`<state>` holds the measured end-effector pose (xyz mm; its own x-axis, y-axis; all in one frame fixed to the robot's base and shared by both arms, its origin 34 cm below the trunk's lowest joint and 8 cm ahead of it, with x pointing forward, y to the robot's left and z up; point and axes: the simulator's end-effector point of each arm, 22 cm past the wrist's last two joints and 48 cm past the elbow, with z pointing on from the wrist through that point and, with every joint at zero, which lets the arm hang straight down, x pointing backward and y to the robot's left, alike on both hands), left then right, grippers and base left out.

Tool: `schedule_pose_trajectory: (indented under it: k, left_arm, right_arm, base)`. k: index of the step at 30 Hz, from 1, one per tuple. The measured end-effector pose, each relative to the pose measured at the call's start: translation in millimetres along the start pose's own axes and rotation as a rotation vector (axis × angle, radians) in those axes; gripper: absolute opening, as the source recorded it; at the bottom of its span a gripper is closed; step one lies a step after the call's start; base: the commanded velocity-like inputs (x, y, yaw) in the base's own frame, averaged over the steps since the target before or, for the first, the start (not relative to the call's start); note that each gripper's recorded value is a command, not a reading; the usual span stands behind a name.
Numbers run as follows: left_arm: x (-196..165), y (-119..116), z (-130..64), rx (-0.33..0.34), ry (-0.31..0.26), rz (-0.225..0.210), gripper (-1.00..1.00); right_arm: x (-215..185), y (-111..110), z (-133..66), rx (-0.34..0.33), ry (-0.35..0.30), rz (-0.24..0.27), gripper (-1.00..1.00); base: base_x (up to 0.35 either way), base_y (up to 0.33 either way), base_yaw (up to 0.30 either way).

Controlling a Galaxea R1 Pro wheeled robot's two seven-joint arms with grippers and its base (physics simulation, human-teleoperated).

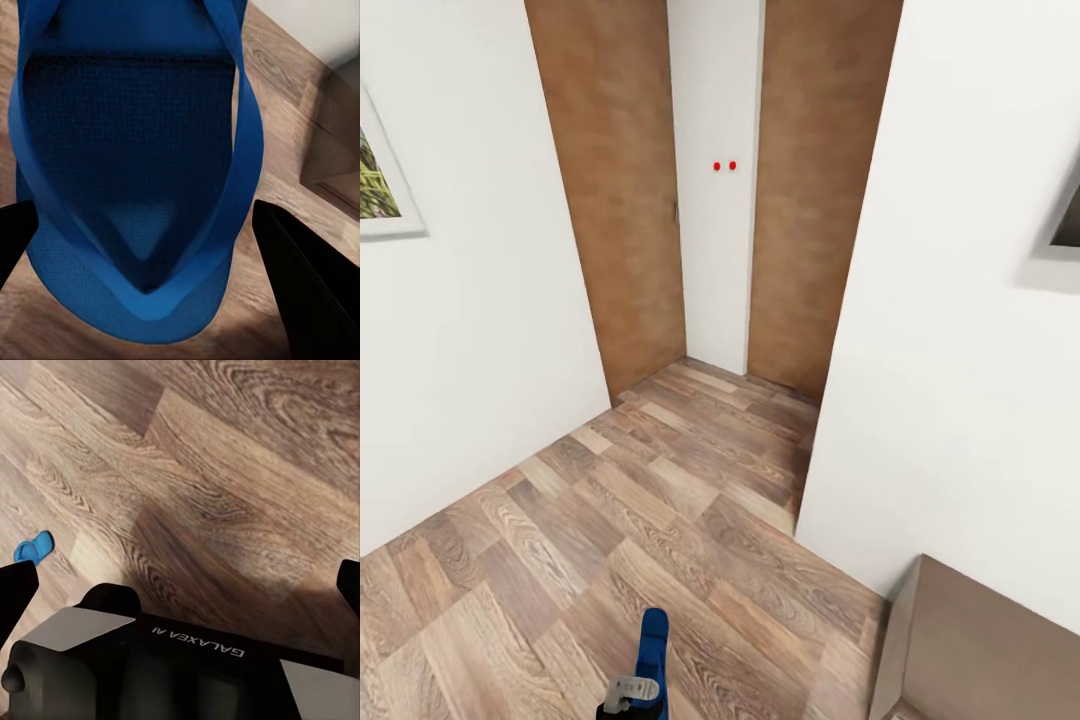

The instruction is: In the bedroom, move the book from the bed onto either nightstand, and place the two sandals side by side next to the bed.

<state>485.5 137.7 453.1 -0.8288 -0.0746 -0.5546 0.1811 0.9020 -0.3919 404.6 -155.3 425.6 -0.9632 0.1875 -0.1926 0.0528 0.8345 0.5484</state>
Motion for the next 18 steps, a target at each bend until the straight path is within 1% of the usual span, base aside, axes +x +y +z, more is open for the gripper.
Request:
schedule_pose_trajectory:
  k: [5, 7, 11, 18]
  left_arm:
    - [0.0, 0.2, -0.1, 0.0, 0.0, 0.0, -1.0]
    - [0.1, 0.1, -0.1, 0.0, 0.0, 0.0, -1.0]
    - [0.2, 0.0, 0.0, 0.0, 0.0, 0.0, -1.0]
    - [0.1, 0.0, 0.0, 0.0, 0.0, 0.0, -1.0]
  right_arm:
    - [-0.2, -0.2, 0.0, 0.001, -0.001, 0.0, 1.0]
    - [-0.3, -0.6, 0.0, 0.003, -0.001, -0.001, 1.0]
    - [-0.3, -0.6, -0.1, 0.002, -0.001, -0.002, 1.0]
    - [-0.3, -0.5, 0.0, 0.002, -0.002, -0.002, 1.0]
  base:
    - [0.223, 0.017, 0.269]
    - [0.223, 0.059, 0.191]
    - [0.223, 0.071, 0.057]
    - [0.223, 0.075, 0.006]
